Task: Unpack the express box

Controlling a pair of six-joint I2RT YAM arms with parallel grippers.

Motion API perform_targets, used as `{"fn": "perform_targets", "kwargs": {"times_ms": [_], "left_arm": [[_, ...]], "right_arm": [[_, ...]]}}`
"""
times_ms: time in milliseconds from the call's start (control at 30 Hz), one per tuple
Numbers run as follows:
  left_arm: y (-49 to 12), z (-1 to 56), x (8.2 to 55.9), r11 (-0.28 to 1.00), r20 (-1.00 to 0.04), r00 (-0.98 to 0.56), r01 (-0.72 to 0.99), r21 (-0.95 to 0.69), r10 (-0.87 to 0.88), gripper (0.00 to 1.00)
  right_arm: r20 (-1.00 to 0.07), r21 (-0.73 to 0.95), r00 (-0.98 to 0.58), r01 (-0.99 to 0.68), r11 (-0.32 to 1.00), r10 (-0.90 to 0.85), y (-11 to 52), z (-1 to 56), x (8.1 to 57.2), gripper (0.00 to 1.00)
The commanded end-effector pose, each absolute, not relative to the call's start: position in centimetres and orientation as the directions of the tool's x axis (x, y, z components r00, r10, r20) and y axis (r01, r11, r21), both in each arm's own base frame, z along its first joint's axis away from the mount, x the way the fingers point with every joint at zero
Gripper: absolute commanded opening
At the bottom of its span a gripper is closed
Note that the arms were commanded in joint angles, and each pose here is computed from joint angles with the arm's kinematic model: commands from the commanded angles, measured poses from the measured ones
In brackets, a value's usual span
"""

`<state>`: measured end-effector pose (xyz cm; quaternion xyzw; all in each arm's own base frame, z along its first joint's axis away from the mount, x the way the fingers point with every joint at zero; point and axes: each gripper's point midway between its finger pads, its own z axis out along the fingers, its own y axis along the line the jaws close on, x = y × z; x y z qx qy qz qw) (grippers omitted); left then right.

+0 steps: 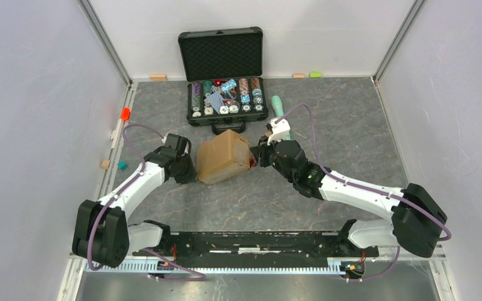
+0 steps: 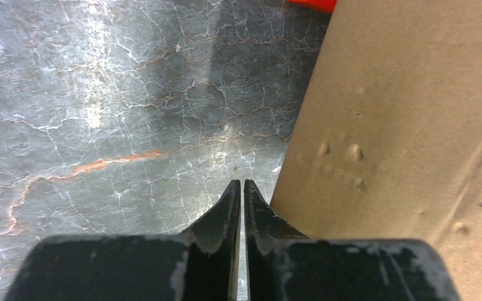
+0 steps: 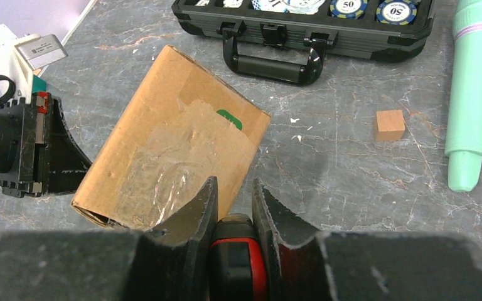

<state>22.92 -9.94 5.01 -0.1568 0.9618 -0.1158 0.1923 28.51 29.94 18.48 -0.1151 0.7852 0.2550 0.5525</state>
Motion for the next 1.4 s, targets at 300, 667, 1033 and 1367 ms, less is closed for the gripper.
{"fn": "perform_targets", "kwargs": {"times_ms": [300,667,1033,1367], "left_arm": [[-7.2,12.6,25.7,0.951,-0.551,-0.776,-0.237,-0.196,-0.307,0.45],[-11.4,11.9,31.2,0.913,-0.522,-0.766,-0.206,-0.352,-0.375,0.65],[-14.5,10.2,28.9,0.889,-0.458,-0.822,-0.118,-0.443,-0.337,0.64],[-15.4,9.9,25.5,0.890,-0.448,-0.836,-0.099,-0.444,-0.316,0.64]], "right_arm": [[-0.945,0.304,-0.274,-0.529,0.792,0.179,32.4,24.0,29.6,0.00],[-0.957,0.276,-0.235,-0.580,0.766,0.168,34.0,26.3,29.5,0.00],[-0.967,0.238,-0.222,-0.610,0.756,0.126,35.2,26.7,27.6,0.00],[-0.960,0.203,-0.276,-0.547,0.812,0.054,32.3,23.0,25.8,0.00]]}}
